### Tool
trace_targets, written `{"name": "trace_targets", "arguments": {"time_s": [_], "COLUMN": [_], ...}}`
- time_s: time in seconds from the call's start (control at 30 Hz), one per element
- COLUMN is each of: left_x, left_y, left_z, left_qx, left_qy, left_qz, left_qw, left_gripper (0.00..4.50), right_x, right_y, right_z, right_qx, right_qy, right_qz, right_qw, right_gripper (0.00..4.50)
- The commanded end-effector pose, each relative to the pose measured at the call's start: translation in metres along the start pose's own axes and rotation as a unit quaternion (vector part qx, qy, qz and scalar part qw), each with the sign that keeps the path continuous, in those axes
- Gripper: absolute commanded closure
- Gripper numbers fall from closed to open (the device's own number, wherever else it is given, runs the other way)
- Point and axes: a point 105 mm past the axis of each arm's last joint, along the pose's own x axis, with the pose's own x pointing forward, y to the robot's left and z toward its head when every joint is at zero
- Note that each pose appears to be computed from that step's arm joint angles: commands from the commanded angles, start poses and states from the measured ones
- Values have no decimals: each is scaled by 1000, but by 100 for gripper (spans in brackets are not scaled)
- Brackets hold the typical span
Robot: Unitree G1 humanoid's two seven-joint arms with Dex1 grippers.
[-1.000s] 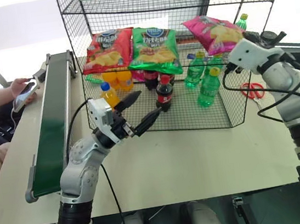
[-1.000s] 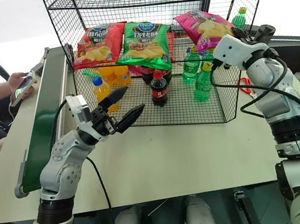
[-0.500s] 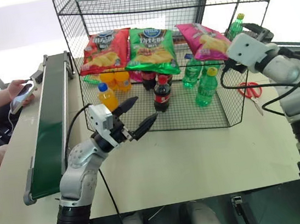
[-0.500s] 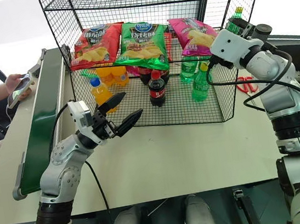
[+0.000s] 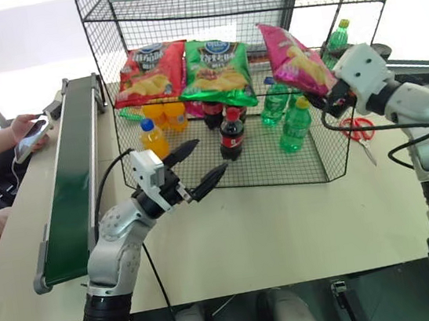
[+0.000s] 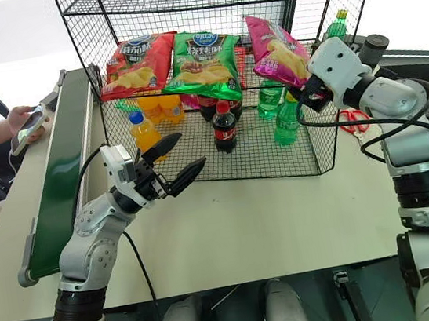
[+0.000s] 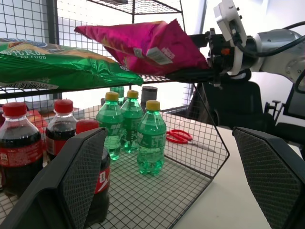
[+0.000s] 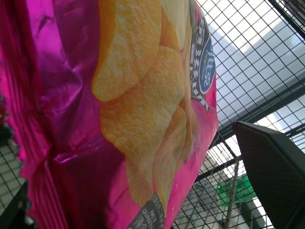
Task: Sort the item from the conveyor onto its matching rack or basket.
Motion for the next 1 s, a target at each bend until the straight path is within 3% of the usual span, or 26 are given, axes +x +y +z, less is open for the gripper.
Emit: {"name": "trace_targets", "arguments": {"time_s": [0.03,0.13,0.33,0.37,0.57,0.73,0.83,0.93,1.0], "left_x": [4,4,4,5,6,7,6,4,4], "left_y": [-7,-7,-8,-8,-9,-11,-12,-12,-12], "left_z": [8,8,7,7,6,6,5,4,3], "left_qx": [19,21,23,24,24,24,25,24,24], "left_qy": [-13,-12,-11,-10,-10,-12,-10,-9,-9], "left_qz": [-17,-16,-17,-17,-17,-19,-18,-15,-15], "left_qw": [1000,1000,1000,1000,1000,999,999,1000,1000], "left_gripper": [0,0,0,0,0,0,0,0,0], "right_x": [-5,-4,-2,-1,9,19,20,17,14], "right_y": [-7,-4,-12,-14,-20,-18,-21,-25,-26], "right_z": [21,23,24,26,19,12,13,6,4], "right_qx": [6,-7,-50,-57,-241,-317,-314,-283,-276], "right_qy": [-43,-51,-52,-56,-11,5,0,7,10], "right_qz": [-15,-11,-42,-50,-72,-68,-70,-69,-58], "right_qw": [999,999,996,996,968,946,947,957,959], "right_gripper": [2,121,418,442,442,442,442,367,281]}}
